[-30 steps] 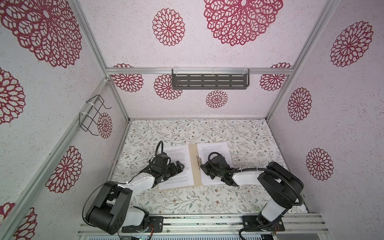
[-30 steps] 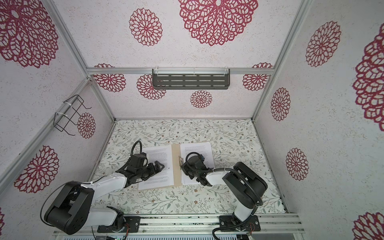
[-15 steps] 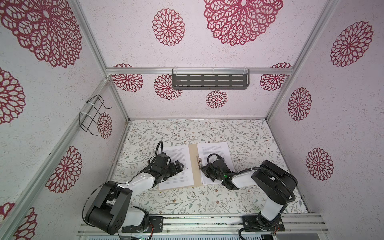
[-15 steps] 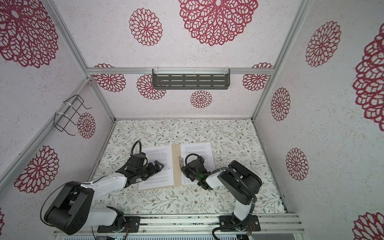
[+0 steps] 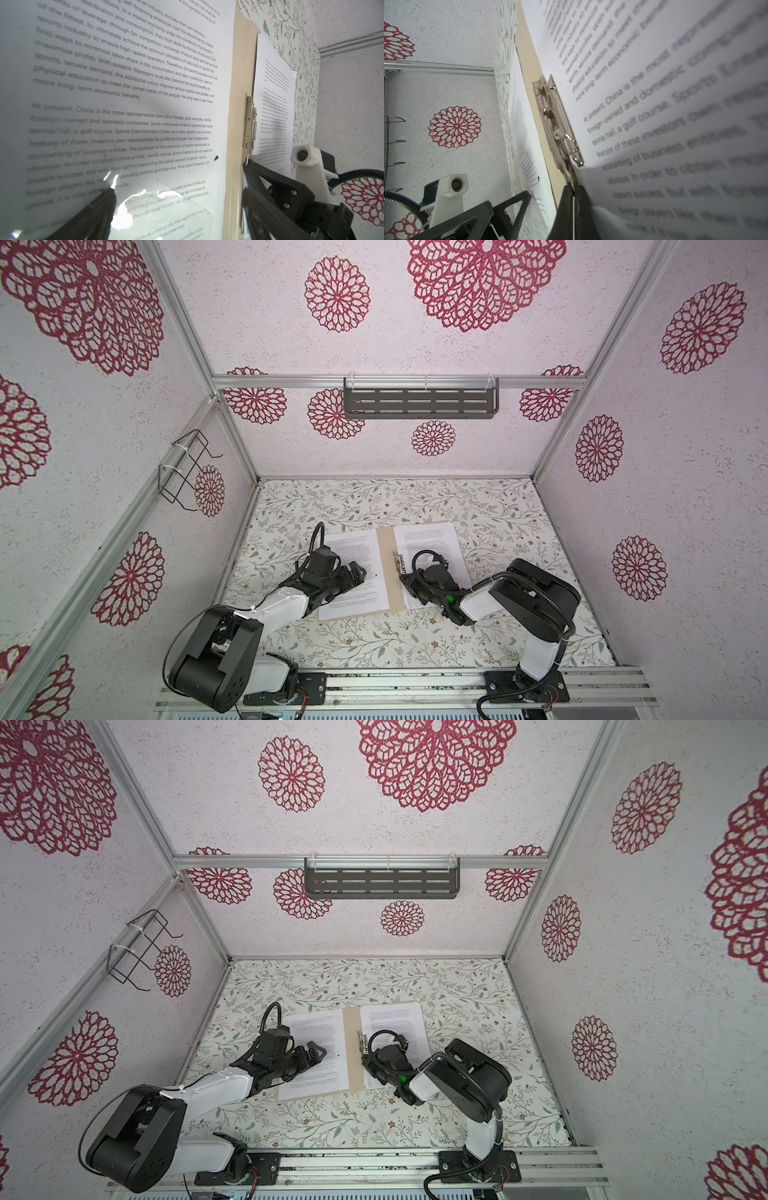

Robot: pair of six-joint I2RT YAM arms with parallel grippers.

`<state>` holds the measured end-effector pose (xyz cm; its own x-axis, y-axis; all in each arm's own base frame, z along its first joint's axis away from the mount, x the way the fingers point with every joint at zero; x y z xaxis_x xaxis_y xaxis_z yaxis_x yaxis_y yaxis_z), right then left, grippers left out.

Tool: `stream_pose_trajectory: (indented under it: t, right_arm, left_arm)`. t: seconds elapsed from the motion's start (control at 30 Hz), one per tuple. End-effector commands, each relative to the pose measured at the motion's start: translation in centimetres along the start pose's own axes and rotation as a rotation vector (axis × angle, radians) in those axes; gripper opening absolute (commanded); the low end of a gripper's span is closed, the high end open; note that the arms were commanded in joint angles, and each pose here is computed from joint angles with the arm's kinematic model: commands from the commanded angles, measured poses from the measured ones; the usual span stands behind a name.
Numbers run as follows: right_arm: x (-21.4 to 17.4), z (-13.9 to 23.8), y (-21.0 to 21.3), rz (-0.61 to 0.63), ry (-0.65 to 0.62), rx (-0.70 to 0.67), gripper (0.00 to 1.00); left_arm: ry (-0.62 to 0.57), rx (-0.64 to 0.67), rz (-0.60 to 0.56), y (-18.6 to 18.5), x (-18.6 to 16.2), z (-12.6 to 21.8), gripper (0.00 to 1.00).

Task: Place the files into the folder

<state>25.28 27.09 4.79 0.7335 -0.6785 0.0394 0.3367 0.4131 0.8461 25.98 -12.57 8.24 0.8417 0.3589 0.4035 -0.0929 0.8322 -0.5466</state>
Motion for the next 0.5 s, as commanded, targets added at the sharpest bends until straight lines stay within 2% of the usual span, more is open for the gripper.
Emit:
stream_pose_trajectory:
  t: [0.0, 0.13, 0.47]
  right_arm:
    - [1.2, 2.4, -12.4, 0.013, -0.090, -0.535, 0.00]
    - [0.3, 1.2, -10.4, 0.045, -0.026, -0.461, 0.00]
    - [-1.0, 0.2, -2.4, 0.146, 0.093, -0.219, 0.00]
  left_arm:
    - [0.086, 0.126, 0.036, 2.9, -2.5, -0.3, 0.98]
    - [0.093, 0.116, 0.038, 2.7, -2.4, -0.5, 0.98]
    - [0.086, 0.073, 0.040, 1.6, -1.8, -0.1, 0.98]
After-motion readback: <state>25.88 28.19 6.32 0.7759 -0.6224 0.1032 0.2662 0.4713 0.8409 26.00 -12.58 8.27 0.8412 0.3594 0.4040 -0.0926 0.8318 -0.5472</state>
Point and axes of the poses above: each gripper's point midway between its finger pads, its own z axis back along the fingers, its own y axis along the line the jaws close on, x = y × z, the point moved 6 cm from there along z, back along the fingers, and after that the axes turned 7 degrees about -z, right-handed, at the moved point
